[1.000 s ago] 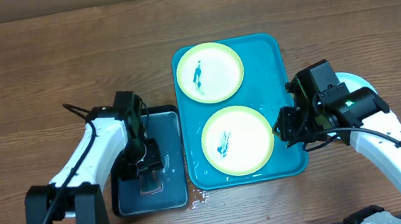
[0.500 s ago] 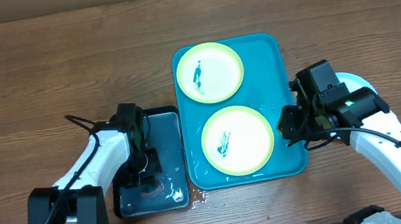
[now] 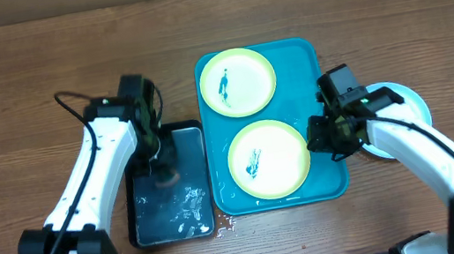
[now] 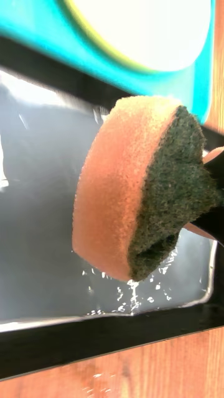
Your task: Clean dirty plates on tray and stack at the side
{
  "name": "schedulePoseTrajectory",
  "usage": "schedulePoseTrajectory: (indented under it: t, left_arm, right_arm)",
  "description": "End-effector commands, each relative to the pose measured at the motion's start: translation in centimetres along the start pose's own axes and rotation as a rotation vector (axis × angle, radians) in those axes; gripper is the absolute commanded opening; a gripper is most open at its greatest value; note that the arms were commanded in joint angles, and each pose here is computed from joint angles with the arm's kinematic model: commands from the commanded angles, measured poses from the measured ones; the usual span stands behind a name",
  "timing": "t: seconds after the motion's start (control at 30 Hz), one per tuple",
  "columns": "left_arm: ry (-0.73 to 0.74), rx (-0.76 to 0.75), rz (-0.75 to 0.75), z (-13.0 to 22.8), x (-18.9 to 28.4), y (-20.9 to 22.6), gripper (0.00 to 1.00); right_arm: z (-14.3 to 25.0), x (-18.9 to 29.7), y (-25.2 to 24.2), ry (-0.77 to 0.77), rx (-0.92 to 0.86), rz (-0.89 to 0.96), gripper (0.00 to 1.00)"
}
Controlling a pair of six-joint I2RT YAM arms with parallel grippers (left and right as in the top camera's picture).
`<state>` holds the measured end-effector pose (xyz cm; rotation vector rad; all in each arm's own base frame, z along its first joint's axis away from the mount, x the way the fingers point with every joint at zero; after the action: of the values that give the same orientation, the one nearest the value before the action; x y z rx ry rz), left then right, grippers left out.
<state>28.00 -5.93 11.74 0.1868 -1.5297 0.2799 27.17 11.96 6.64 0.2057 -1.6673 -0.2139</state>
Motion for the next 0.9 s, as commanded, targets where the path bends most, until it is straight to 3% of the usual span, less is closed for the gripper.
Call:
schedulePoseTrajectory:
  t: [0.0,0.2,0.33,0.6,0.87]
  left_arm:
    - [-0.057,-0.073,0.08,-0.3,2.9,-2.6,0.04]
    - [-0.109,-0.181,0.122,0.3,3.6,-6.4,0.04]
    - [-0.131,-0.227,0.171,0.8,2.9,-9.4,0.04]
    - [-0.082,-0.327,0.333,3.1,-0.9,-18.1,0.04]
    - [0.034,-0.307,0.25,4.5,-8.9,-20.4,0.04]
  right_arm:
    - [-0.2,-1.0,1.2,0.036,0.074,-0.072,0.34]
    - [0.6,-3.9,0.8,0.127,0.08,-0.085,0.36]
    - [0.9,-4.9,0.6,0.148,0.048,-0.08,0.05]
    - [1.7,-5.5,0.2,0.165,0.013,-0.072,0.04]
    - [2.2,-5.7,-0.1,0.179,0.009,-0.068,0.04]
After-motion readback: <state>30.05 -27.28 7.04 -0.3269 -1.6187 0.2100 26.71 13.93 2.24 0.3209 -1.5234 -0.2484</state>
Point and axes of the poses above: each gripper's point midway between its finger pads, its own x axis back along the fingers, its own y axis along the line the jaws close on, z = x × y, the point moved 2 cm from there along x, back along the fingers, and after that the axes turned 8 degrees about x, right-handed, at the moved point
